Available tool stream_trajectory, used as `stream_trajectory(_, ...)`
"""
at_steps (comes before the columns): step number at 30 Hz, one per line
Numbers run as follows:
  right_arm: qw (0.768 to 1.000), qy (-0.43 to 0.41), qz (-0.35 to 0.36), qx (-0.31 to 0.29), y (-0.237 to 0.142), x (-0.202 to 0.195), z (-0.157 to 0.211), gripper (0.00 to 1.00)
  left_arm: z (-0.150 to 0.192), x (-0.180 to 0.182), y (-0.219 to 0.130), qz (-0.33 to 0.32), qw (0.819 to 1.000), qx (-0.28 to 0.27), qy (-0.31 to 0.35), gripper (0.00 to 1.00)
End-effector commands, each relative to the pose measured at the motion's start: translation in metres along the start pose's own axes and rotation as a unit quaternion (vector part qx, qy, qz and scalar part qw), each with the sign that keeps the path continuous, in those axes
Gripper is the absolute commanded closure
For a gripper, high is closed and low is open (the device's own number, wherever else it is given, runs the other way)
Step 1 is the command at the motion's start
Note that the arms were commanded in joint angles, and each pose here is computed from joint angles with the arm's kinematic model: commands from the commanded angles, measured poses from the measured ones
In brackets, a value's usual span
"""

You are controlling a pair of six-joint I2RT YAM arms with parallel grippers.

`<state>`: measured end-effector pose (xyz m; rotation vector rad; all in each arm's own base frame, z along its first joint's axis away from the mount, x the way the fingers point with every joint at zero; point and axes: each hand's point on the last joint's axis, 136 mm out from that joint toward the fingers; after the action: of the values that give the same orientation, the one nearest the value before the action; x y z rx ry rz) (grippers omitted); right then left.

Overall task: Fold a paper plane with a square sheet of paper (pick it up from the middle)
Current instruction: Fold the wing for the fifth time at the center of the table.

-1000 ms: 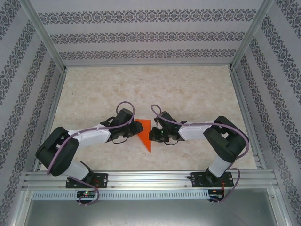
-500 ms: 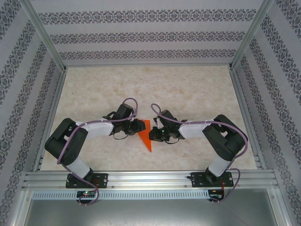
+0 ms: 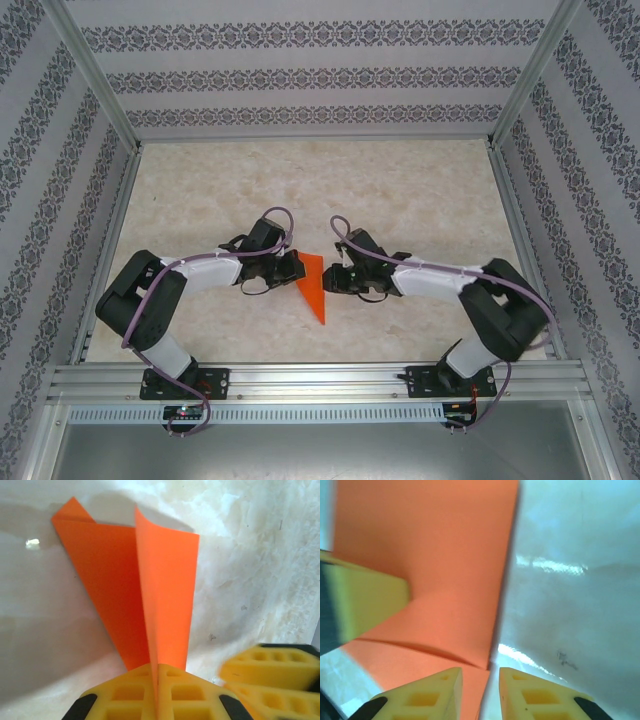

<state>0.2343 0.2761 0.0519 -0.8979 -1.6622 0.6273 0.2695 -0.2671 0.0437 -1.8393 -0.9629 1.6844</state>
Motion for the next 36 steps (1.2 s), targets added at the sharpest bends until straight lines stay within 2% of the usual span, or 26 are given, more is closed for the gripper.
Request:
stream_trajectory(1,0.994,-0.074,0.044,-0.066,-0.017,-0.001,-0.005,0.69,-0.008,0.000,-0.003,-0.012,1.000,-0.003,-0.020,1.00)
stream_trajectory(5,0.973,-0.181,0.065,-0.130,-0.026,0.012,0.003,0.56,-0.008,0.000,-0.005,-0.017,1.000,-0.003,-0.024,1.00)
stream_trajectory(13,0.915,-0.352,0.107,-0.166,-0.017,0.046,0.035,0.51,-0.009,-0.001,-0.007,-0.021,0.999,-0.003,-0.026,1.00)
stream_trajectory(16,0.904,-0.371,0.121,-0.175,-0.009,0.056,0.037,0.51,-0.009,-0.001,-0.006,-0.022,0.999,-0.003,-0.028,1.00)
stream_trajectory(21,0.893,-0.396,0.142,-0.158,0.014,0.065,0.042,0.54,-0.010,-0.001,-0.004,-0.022,0.999,-0.001,-0.030,1.00)
stream_trajectory(26,0.882,-0.406,0.183,-0.153,0.029,0.058,0.041,0.59,-0.010,-0.003,-0.005,-0.023,0.999,0.000,-0.029,1.00)
stream_trajectory(36,0.871,-0.415,0.215,-0.149,0.037,0.049,0.044,0.70,-0.009,-0.001,-0.005,-0.028,0.999,0.003,-0.028,1.00)
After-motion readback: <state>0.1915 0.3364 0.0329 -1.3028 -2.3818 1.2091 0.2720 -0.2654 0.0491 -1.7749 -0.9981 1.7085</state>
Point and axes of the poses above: each hand's point on the last joint's axis, 136 mm out from that joint toward the fingers, its own y axis out along the fingers, its own x axis along the line the jaws close on, z = x × y, and after that the axes turned 6 degrees about y, right-handed
